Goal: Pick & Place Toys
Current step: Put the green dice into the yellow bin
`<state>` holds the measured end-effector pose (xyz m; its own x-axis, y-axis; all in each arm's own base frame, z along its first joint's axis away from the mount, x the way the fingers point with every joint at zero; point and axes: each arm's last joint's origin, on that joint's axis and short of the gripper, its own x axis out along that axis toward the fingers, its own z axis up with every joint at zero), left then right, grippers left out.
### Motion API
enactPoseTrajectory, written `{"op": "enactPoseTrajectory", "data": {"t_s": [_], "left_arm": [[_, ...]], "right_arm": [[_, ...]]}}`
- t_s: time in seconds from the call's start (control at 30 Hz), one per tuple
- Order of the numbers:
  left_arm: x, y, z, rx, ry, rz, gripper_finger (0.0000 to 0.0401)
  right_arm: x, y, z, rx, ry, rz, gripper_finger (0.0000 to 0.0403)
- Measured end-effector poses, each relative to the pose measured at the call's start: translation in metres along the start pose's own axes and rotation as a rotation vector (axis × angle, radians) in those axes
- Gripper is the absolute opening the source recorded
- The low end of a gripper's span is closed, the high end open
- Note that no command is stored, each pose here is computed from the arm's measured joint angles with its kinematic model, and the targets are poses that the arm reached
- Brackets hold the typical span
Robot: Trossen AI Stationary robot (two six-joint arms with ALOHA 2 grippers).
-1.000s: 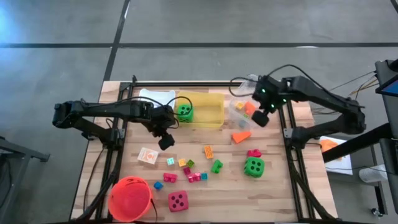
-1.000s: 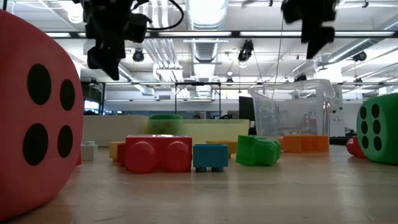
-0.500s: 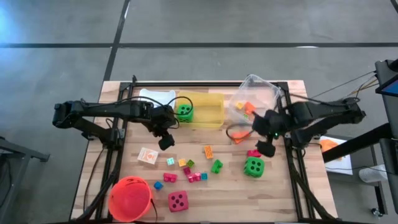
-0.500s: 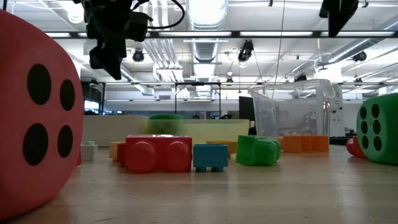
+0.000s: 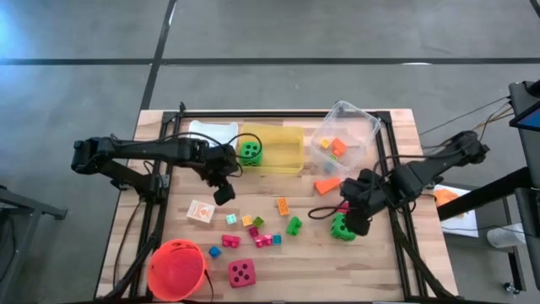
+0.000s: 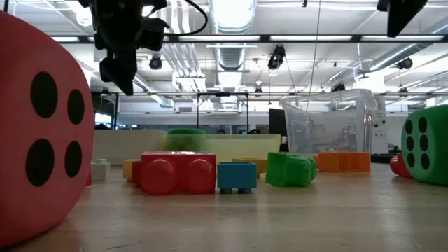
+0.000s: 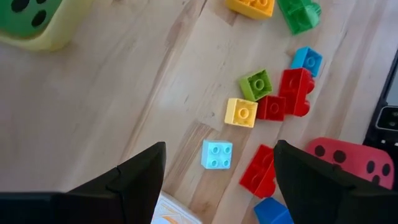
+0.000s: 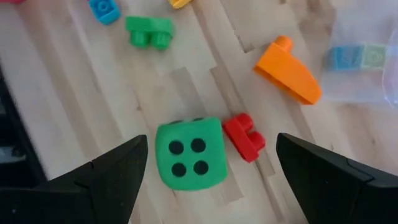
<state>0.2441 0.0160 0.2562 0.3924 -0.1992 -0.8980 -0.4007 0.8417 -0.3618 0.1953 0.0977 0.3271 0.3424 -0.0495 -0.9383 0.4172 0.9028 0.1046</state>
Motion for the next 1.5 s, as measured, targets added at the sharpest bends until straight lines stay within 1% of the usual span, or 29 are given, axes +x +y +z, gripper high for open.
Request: {"op": "enactPoseTrajectory", "data": {"t_s": [0.1, 0.17, 0.23, 0.3, 0.43, 0.53, 0.7, 0.9, 1.03, 1.13, 1.33, 1.5], "left_arm": [[0.004, 0.002, -0.003, -0.016, 0.015, 0.008, 0.0284], [0.004, 0.003, -0.004, -0.026, 0.022, 0.011, 0.0284], [0.004, 0.003, -0.003, -0.026, 0.019, 0.009, 0.0284], [0.003, 0.002, -0.003, -0.028, 0.016, 0.006, 0.0284], [0.002, 0.001, -0.002, -0.032, 0.014, -0.005, 0.0284], [0.002, 0.001, -0.002, -0.033, 0.018, -0.013, 0.0284], [0.002, 0.001, -0.002, -0.033, 0.024, -0.026, 0.0284], [0.002, -0.001, 0.000, -0.042, 0.010, -0.057, 0.0284], [0.002, -0.002, 0.000, -0.050, 0.014, -0.076, 0.0284], [0.002, -0.002, 0.000, -0.050, 0.015, -0.083, 0.0284], [0.002, -0.003, 0.001, -0.067, 0.012, -0.092, 0.0284], [0.002, -0.003, 0.001, -0.073, 0.020, -0.106, 0.0284]], "right_arm": [[0.006, 0.003, 0.002, 0.039, -0.012, -0.038, 0.0351], [0.010, 0.005, 0.001, 0.043, -0.014, -0.058, 0.0351], [0.016, 0.007, 0.000, 0.006, 0.014, -0.069, 0.0351], [0.026, 0.007, -0.004, -0.034, 0.075, -0.059, 0.0351], [0.048, 0.006, -0.015, -0.063, 0.152, 0.026, 0.0351], [0.061, 0.002, -0.024, -0.059, 0.171, 0.081, 0.0351], [0.076, -0.007, -0.033, -0.084, 0.148, 0.119, 0.0351], [0.105, -0.017, -0.044, -0.085, 0.179, 0.148, 0.0349], [0.114, -0.021, -0.047, -0.073, 0.171, 0.184, 0.0333], [0.117, -0.026, -0.050, -0.067, 0.168, 0.205, 0.0310], [0.129, -0.031, -0.055, -0.024, 0.182, 0.282, 0.0269], [0.132, -0.033, -0.056, -0.014, 0.190, 0.292, 0.0259]]}}
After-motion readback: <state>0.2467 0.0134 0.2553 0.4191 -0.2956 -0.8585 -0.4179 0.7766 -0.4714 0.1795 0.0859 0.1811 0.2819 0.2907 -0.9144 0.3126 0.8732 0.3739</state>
